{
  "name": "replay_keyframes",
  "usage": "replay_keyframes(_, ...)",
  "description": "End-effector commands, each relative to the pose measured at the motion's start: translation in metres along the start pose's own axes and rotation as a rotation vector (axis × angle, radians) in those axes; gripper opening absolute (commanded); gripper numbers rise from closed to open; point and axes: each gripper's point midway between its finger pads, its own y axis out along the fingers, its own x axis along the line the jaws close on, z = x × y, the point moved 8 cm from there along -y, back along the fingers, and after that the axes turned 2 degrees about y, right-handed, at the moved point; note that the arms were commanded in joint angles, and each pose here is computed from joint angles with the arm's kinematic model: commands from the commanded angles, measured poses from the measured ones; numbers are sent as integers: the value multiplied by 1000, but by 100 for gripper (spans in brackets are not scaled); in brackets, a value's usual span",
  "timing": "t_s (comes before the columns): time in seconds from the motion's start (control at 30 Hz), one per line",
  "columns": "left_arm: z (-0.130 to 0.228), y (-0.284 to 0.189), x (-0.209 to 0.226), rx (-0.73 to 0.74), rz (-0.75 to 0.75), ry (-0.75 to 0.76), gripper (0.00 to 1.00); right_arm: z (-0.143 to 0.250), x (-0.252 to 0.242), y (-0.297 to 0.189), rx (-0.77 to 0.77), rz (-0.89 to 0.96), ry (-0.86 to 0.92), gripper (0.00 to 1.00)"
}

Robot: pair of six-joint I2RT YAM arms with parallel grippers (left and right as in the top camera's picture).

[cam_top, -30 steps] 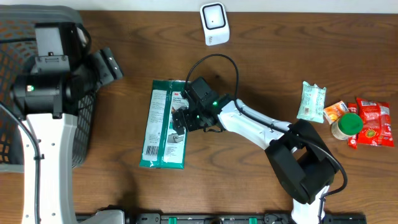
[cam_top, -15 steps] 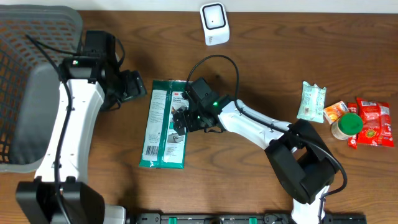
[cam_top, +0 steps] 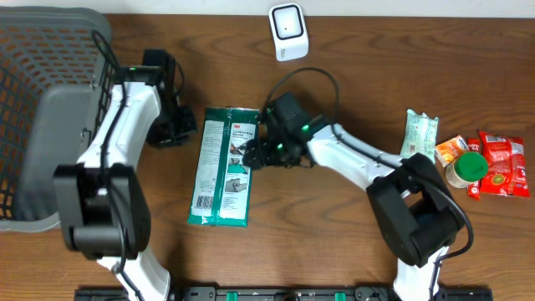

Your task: Scan the item barcode

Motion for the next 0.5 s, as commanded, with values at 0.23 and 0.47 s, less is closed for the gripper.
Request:
replay_keyframes(0.23,5,67,1,211,-56,25,8,-1,-21,-11,34,-82,74,71)
replay_keyframes(0.47,20,83,-10,264,-80,68,8,18,-34,-2,85,-62,107,72)
